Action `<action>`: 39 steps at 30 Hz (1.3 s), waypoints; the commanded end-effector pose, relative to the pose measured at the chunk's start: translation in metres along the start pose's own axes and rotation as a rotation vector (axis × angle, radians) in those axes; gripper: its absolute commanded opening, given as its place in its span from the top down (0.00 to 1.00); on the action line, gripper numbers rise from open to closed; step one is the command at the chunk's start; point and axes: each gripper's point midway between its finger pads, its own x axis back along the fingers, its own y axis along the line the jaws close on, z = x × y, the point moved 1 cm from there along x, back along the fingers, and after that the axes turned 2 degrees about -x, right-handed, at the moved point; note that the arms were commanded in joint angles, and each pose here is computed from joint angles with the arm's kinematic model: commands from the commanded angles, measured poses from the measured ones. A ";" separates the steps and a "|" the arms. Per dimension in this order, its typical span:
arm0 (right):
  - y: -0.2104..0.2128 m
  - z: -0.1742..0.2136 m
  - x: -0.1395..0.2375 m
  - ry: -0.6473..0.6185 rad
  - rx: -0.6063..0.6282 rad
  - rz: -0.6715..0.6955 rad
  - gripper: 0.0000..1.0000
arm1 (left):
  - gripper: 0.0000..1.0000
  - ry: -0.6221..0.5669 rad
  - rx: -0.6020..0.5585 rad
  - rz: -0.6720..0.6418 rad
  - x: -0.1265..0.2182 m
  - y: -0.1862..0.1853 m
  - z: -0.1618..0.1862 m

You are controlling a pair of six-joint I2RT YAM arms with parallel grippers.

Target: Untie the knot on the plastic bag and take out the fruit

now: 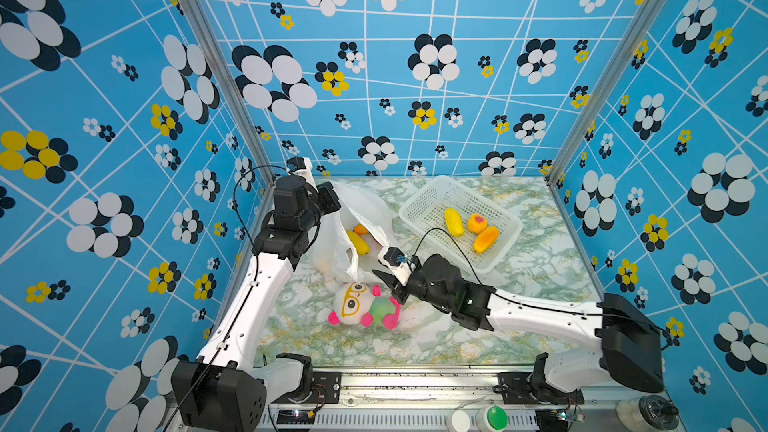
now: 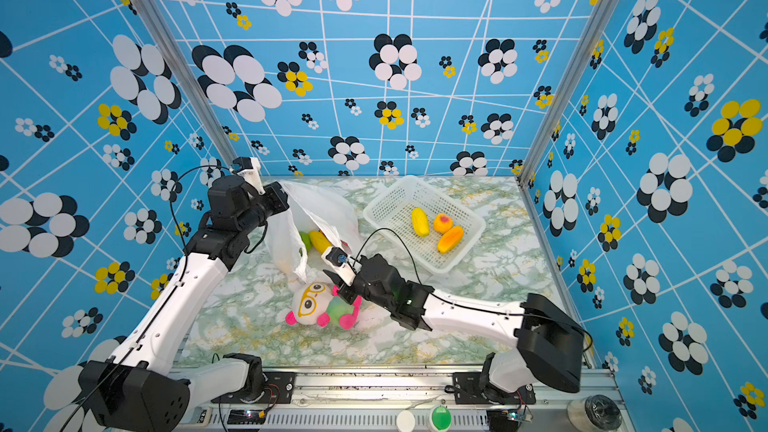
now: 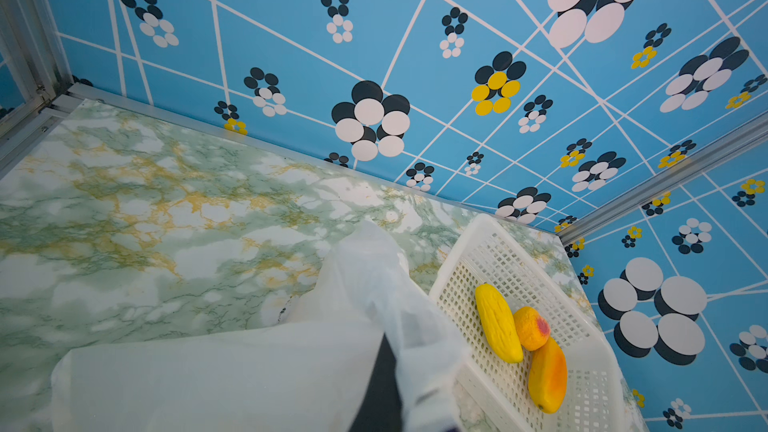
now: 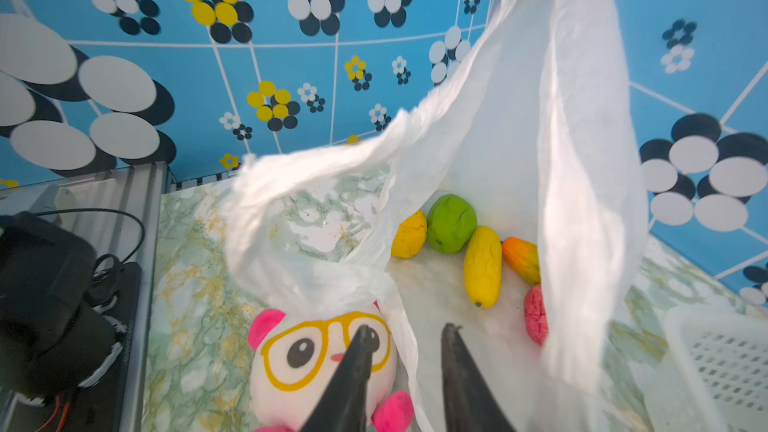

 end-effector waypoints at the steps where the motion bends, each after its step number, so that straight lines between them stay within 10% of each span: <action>1: -0.016 0.002 -0.027 0.007 -0.055 0.114 0.77 | 1.00 -0.018 -0.021 0.028 0.011 -0.009 -0.003; 9: -0.048 0.040 -0.073 0.085 -0.172 0.358 0.73 | 1.00 -0.029 -0.034 0.042 0.016 -0.013 -0.005; 23: -0.065 0.102 -0.179 0.299 -0.359 0.466 0.29 | 1.00 0.056 -0.054 0.103 -0.021 -0.028 0.000; 39: -0.160 0.147 -0.191 0.442 -0.467 0.688 0.11 | 1.00 0.134 -0.290 0.241 -0.028 -0.102 0.031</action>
